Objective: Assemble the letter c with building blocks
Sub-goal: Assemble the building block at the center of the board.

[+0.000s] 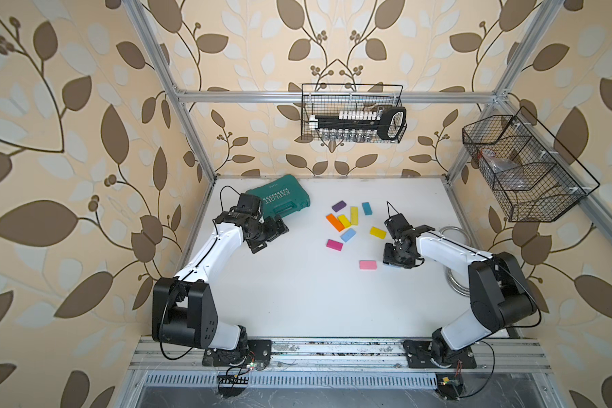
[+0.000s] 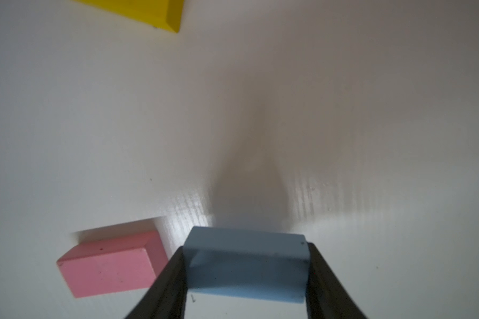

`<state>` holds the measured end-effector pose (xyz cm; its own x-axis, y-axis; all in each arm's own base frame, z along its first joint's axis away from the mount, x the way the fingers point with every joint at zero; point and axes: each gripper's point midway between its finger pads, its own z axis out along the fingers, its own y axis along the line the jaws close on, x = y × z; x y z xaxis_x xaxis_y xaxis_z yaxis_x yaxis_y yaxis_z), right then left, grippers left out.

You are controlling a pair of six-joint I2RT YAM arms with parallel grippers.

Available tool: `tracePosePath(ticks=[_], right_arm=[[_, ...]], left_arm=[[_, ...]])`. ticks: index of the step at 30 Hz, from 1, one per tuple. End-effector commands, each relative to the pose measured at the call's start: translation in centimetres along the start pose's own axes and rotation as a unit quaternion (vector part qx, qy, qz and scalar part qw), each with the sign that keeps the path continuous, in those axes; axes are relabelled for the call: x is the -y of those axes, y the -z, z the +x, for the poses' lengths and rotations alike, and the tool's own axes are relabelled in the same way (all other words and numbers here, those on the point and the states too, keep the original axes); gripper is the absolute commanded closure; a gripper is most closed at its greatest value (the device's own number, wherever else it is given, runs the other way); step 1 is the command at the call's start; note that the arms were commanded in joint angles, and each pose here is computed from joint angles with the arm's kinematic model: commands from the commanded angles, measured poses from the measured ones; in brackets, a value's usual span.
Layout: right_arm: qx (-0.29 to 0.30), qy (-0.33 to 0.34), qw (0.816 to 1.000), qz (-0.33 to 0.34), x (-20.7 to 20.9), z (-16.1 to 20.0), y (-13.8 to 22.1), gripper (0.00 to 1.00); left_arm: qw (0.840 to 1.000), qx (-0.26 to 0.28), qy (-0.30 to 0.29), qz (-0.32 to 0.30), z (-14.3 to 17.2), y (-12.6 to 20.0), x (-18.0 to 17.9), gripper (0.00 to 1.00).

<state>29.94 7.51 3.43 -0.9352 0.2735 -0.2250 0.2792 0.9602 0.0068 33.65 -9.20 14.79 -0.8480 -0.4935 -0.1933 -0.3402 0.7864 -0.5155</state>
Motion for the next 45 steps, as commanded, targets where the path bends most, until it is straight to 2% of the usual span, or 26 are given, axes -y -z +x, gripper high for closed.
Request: tracePosePath(ticks=[1,9,15,20,27,31,38,45], right_arm=[[-0.017,0.005,1.000,0.006,0.2,0.8,-1.4,0.60],[-0.030,0.004,0.999,0.009,0.1,1.1,-2.5,0.56],[-0.026,0.001,1.000,0.006,0.3,1.4,-2.3,0.29],[-0.013,-0.008,1.000,0.003,0.5,1.0,-1.6,0.22],[-0.019,-0.026,0.999,-0.011,0.3,0.1,-1.7,0.23],[-0.024,-0.025,0.999,-0.018,0.0,0.1,-1.9,0.29],[-0.026,-0.007,0.999,-0.034,-0.3,0.7,-1.7,0.45],[-0.033,0.011,0.999,-0.034,0.2,1.7,-1.8,0.47]], left_arm=[[1.000,0.003,-0.002,0.002,0.3,0.4,0.2,0.01],[1.000,0.002,-0.001,0.001,0.3,0.3,0.3,0.01],[1.000,0.001,0.000,0.001,0.3,0.1,0.4,0.01],[1.000,-0.001,-0.001,0.001,0.3,-0.1,0.6,0.01],[1.000,-0.002,-0.001,0.001,0.4,-0.2,0.7,0.01],[1.000,-0.001,-0.002,0.001,0.4,-0.1,0.8,0.01],[1.000,-0.001,-0.002,0.001,0.4,-0.2,0.8,0.01],[1.000,-0.003,-0.002,0.002,0.4,-0.3,0.9,0.01]])
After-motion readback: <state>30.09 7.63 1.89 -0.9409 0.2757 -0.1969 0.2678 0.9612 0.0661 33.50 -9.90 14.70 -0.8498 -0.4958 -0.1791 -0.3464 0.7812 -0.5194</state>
